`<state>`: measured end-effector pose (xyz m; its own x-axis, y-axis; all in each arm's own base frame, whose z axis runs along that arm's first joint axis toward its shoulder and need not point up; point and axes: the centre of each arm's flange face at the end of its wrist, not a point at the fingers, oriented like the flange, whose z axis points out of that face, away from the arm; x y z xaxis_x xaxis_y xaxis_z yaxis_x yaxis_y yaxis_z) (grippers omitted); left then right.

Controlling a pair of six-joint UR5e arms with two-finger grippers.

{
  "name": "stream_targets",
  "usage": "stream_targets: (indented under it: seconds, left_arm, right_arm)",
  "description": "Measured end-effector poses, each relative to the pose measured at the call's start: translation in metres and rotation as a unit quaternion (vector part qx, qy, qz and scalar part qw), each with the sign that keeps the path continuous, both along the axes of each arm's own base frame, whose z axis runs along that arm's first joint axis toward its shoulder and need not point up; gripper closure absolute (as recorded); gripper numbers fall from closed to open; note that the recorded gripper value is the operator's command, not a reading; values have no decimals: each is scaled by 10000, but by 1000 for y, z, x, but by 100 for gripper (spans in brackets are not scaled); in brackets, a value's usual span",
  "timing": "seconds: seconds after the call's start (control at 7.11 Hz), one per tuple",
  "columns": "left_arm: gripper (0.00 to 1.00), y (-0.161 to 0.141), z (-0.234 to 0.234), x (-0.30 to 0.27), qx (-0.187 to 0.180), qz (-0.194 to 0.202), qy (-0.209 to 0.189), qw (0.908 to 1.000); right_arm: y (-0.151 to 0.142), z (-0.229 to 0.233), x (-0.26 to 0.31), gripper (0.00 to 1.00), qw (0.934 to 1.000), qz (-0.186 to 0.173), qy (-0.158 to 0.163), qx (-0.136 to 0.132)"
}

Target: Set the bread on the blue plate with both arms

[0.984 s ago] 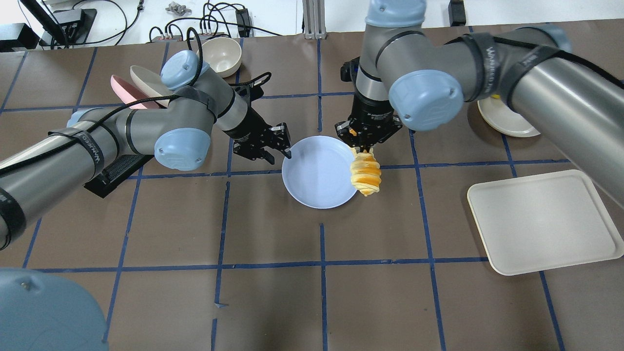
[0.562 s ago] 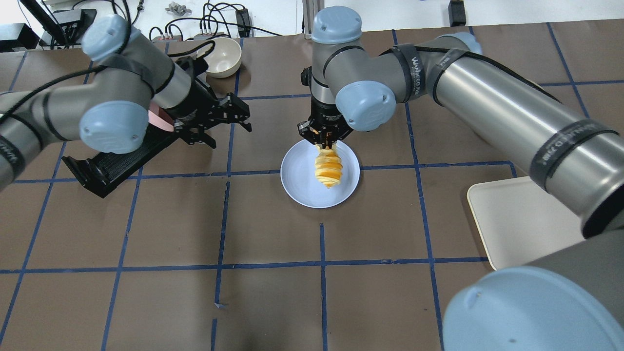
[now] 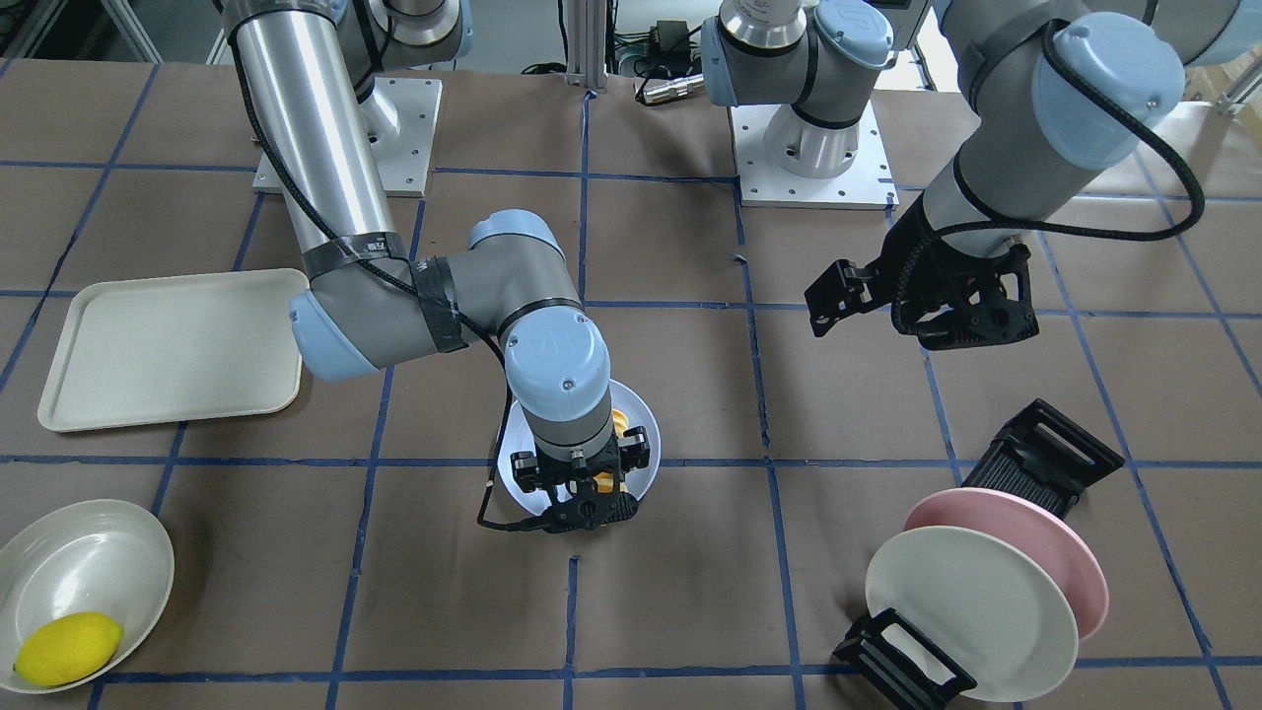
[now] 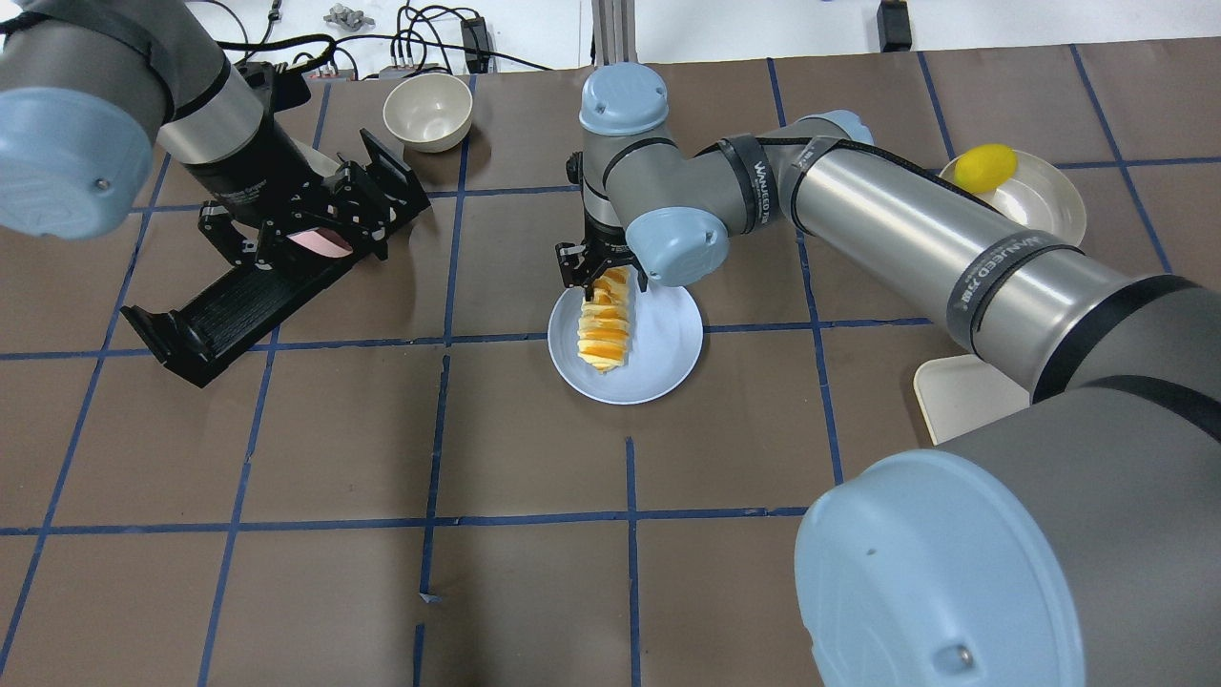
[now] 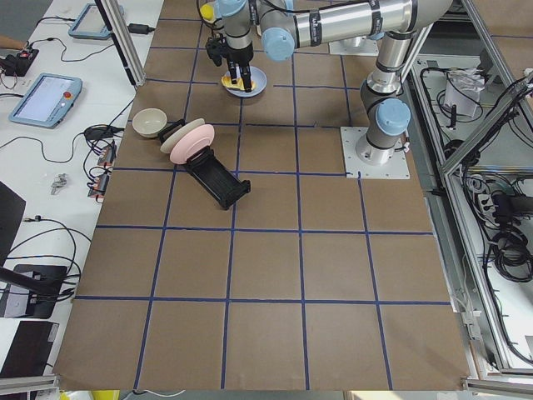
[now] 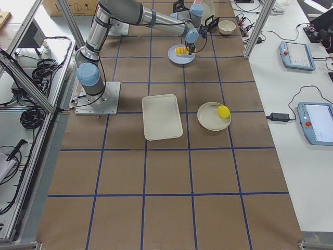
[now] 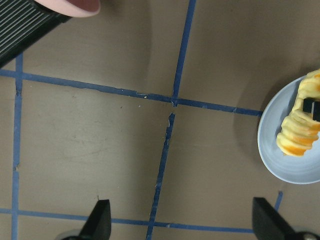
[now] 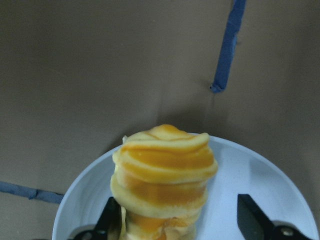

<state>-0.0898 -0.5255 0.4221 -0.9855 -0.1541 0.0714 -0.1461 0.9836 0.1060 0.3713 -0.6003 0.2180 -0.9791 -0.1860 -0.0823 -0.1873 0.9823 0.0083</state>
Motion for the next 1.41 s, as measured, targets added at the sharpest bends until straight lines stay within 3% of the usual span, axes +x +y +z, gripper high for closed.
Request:
stream_targets:
  seconds: [0.28, 0.7, 1.12, 1.41]
  left_arm:
    - [0, 10, 15, -9, 43, -439, -455, 9980]
    - [0, 8, 35, -9, -6, -549, -583, 9968]
    - [0, 9, 72, -13, -107, -546, -526, 9971]
    - [0, 18, 89, -15, -226, -532, -489, 9971]
  right_arm:
    - [7, 31, -7, 0, 10000, -9, -9, -94]
    - [29, 78, -60, 0, 9984, 267, 452, -191]
    - [83, 148, -184, 0, 9980, -227, 572, -153]
    - [120, 191, -247, 0, 9970, -520, 571, 55]
